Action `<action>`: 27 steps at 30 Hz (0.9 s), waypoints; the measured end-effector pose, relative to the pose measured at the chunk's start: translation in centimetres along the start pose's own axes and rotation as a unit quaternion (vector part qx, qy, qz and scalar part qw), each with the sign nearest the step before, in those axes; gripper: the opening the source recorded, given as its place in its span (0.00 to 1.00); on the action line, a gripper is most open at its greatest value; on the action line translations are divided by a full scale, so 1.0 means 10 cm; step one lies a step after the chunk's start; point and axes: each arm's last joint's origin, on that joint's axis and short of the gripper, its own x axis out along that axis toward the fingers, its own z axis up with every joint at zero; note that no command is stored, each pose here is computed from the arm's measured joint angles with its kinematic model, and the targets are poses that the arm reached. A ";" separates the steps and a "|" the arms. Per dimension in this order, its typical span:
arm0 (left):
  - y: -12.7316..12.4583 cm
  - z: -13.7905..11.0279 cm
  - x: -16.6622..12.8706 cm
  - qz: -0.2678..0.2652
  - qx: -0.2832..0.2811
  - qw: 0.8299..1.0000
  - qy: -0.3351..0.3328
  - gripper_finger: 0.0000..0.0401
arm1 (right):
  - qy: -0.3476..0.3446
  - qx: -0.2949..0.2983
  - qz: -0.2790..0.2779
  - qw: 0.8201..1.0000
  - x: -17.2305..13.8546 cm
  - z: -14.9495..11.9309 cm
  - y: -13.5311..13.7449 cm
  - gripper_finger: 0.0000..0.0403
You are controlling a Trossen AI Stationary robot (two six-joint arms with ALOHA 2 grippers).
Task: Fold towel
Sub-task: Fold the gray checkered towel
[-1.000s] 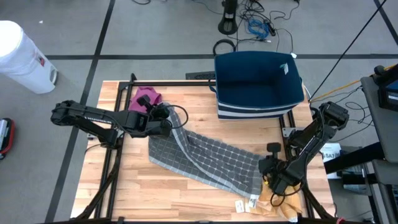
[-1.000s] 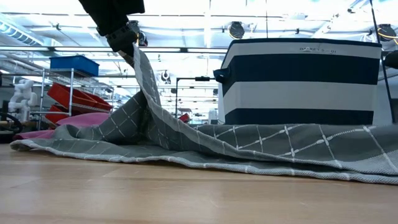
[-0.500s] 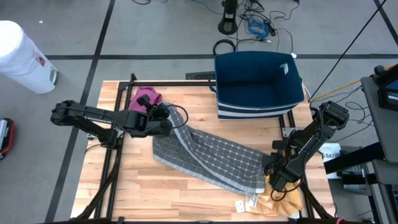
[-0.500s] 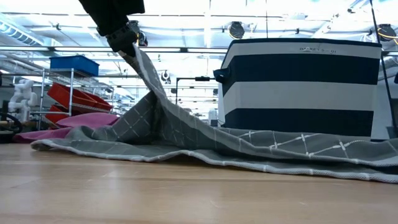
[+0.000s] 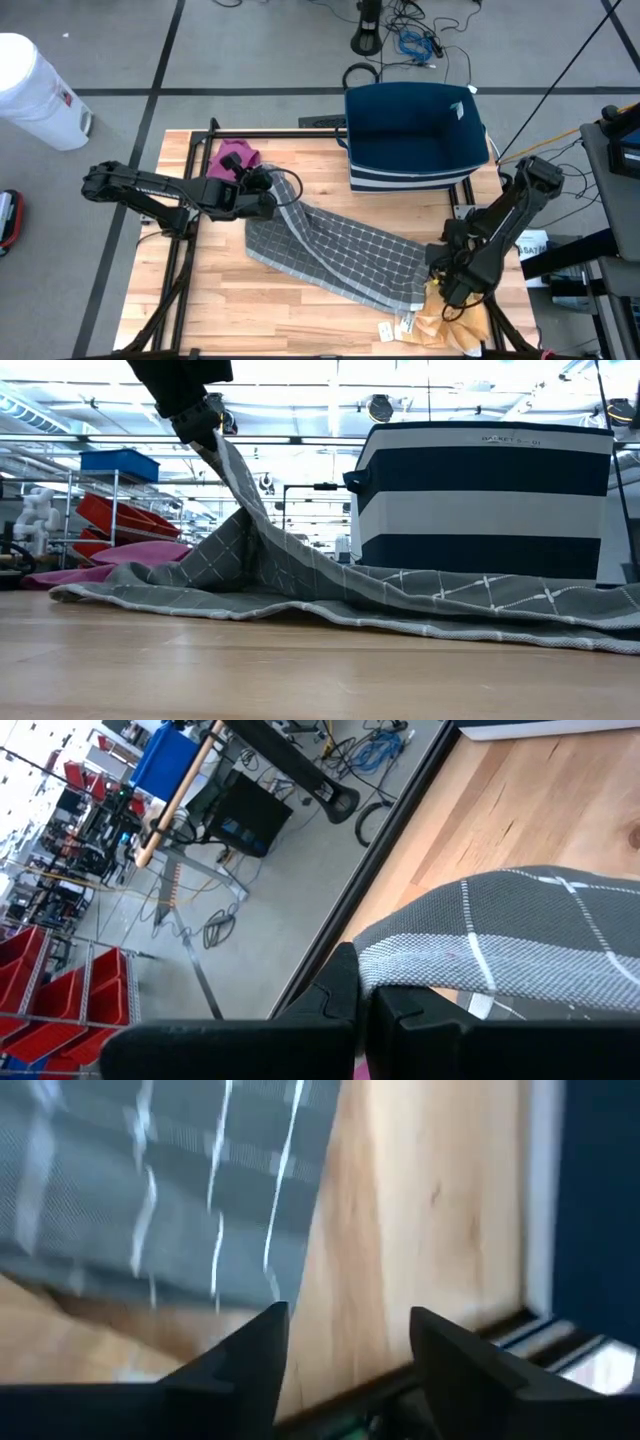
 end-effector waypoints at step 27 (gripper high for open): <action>-0.06 -0.15 -0.12 -0.053 0.064 0.996 0.037 0.00 | -0.170 0.057 0.158 0.971 0.75 0.39 0.02 0.43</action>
